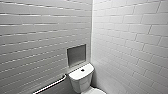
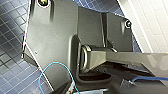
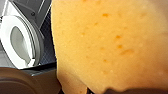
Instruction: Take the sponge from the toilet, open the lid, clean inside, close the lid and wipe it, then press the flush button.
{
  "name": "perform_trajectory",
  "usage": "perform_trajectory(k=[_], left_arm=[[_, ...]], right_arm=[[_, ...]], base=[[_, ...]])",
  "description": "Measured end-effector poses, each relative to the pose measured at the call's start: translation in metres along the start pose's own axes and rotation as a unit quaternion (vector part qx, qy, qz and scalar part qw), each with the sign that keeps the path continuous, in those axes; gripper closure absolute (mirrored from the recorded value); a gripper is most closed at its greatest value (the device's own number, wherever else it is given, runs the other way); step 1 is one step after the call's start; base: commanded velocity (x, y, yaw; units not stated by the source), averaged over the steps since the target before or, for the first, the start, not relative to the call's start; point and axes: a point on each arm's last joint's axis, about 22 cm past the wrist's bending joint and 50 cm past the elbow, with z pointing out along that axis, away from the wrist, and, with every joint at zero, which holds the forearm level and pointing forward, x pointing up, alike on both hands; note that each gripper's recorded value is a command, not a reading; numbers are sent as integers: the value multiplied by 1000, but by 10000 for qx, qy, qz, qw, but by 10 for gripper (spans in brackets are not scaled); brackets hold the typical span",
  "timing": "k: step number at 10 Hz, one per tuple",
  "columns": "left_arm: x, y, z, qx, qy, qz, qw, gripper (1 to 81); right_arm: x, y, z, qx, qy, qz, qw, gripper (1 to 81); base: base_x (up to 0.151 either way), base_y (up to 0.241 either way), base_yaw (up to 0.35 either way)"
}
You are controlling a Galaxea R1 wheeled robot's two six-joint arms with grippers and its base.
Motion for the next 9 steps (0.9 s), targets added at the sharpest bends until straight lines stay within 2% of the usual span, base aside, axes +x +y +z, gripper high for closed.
perform_trajectory(k=[9], left_arm=[[-4, 0, 0, -4, -8, -14, 10000, 10]], right_arm=[[-3, 1, 0, -6, -16, 17, 10000, 811]], base=[[81, 0, 0]])
